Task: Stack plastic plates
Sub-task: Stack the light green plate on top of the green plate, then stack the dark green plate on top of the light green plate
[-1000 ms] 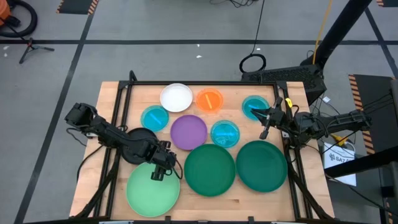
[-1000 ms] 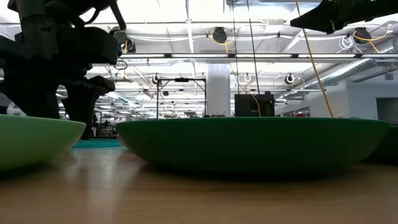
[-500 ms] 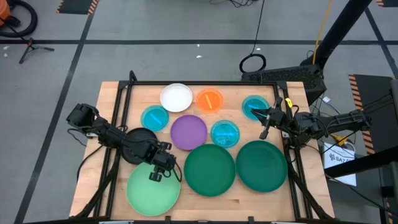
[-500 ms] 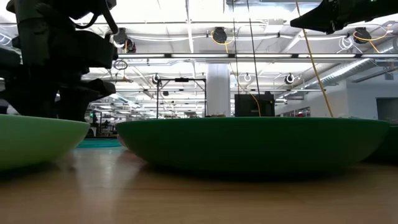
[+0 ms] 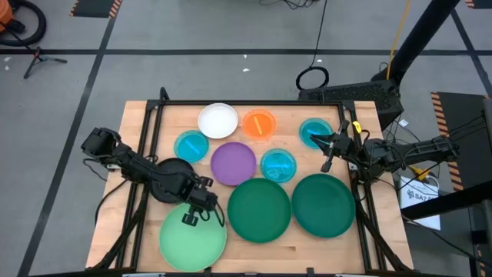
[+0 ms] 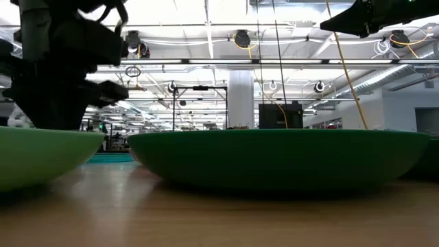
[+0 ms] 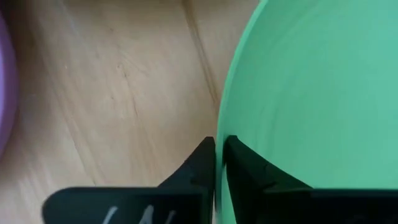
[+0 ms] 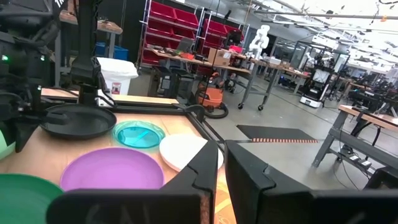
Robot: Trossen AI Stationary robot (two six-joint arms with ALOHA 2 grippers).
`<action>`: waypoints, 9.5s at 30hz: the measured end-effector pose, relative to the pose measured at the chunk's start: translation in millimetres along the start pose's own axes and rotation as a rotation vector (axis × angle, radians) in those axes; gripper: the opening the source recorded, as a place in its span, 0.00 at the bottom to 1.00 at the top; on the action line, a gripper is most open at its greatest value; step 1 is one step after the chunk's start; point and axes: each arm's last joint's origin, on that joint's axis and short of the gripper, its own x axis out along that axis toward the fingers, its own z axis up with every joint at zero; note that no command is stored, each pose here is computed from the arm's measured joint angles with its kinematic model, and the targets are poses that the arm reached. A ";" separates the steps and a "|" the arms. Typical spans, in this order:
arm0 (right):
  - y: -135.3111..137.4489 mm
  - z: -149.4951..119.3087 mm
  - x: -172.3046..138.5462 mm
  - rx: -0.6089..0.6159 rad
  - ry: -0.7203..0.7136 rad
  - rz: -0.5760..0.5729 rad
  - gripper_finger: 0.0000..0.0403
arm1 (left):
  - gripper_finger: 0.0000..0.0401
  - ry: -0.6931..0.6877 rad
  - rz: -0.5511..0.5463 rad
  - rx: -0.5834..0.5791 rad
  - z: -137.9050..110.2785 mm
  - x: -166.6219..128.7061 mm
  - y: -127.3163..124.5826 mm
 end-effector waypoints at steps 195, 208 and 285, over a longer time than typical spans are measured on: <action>100.0 -21.2 33.6 0.427 1.156 0.399 0.01 | 0.17 -0.888 0.595 -0.511 -44.7 -145.0 106.8; 131.5 -33.9 23.5 0.412 1.227 0.377 0.00 | 0.17 -0.861 0.586 -0.521 -46.4 -142.7 106.3; 49.1 -45.1 62.1 -0.217 1.351 0.225 0.39 | 0.17 -0.661 0.674 -0.380 -58.8 -135.8 114.6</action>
